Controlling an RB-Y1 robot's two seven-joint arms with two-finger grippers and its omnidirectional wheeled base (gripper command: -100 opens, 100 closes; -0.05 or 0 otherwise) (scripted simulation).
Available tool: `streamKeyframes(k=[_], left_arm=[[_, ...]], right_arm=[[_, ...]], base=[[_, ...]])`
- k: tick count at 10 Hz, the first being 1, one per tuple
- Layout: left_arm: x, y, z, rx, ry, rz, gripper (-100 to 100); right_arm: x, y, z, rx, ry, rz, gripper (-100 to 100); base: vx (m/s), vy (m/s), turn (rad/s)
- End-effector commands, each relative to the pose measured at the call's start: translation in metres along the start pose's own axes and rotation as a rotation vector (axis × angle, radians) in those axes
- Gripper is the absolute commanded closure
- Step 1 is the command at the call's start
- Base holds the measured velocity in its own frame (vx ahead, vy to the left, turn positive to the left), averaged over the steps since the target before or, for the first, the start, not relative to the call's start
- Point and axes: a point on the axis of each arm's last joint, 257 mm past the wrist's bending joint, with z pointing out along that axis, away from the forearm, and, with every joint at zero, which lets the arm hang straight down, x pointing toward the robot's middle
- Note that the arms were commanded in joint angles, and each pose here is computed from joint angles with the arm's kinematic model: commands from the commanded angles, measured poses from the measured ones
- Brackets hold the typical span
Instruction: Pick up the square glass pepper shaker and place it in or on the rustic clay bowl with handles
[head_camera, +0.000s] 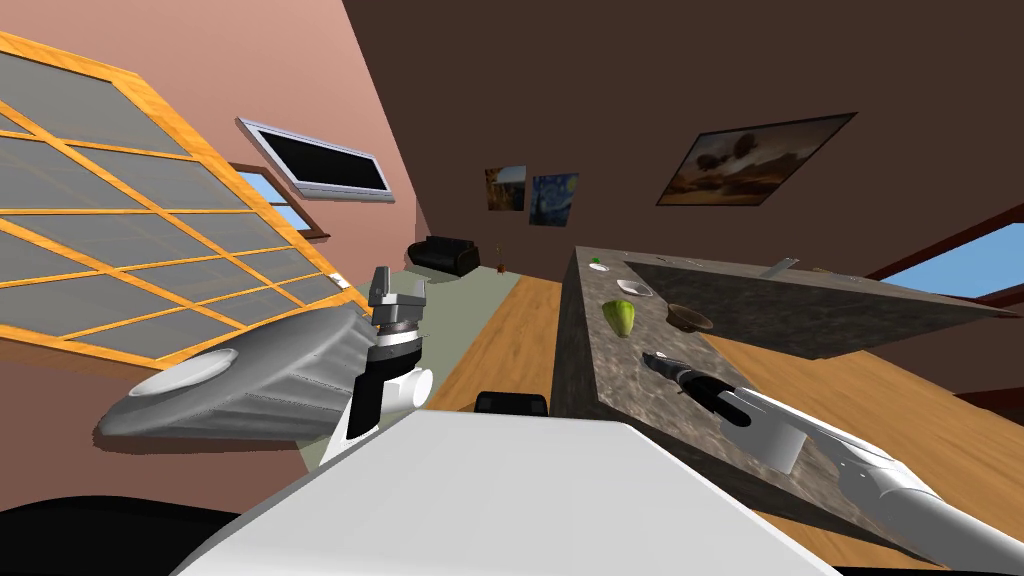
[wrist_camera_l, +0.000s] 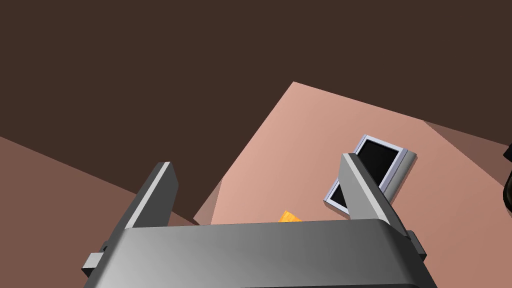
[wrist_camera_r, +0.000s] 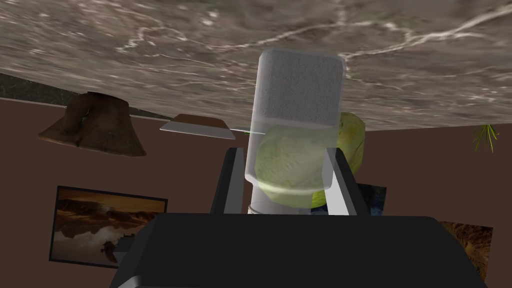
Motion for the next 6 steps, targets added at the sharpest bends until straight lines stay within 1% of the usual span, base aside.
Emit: streamKeyframes(k=[1, 2, 3, 4, 5, 6], left_arm=[[0.000, 0.000, 0.000, 0.000, 0.000, 0.000, 0], [0.000, 0.000, 0.000, 0.000, 0.000, 0.000, 0], [0.000, 0.000, 0.000, 0.000, 0.000, 0.000, 0], [0.000, 0.000, 0.000, 0.000, 0.000, 0.000, 0], [0.000, 0.000, 0.000, 0.000, 0.000, 0.000, 0], [0.000, 0.000, 0.000, 0.000, 0.000, 0.000, 0]], right_arm=[[0.000, 0.000, 0.000, 0.000, 0.000, 0.000, 0], [-0.004, 0.006, -0.004, -0.016, 0.000, -0.012, 100], [-0.002, 0.004, -0.002, -0.010, -0.002, -0.007, 100], [-0.002, 0.004, -0.003, -0.011, 0.000, -0.008, 0], [-0.001, -0.006, -0.003, 0.006, 0.007, 0.002, 100], [-0.001, -0.012, -0.003, 0.015, 0.011, 0.007, 100]], base=[[0.000, 0.000, 0.000], [0.002, 0.019, -0.207], [-0.001, 0.017, -0.073], [0.000, 0.000, 0.000], [-0.007, -0.032, 0.228], [-0.013, -0.061, 0.279]])
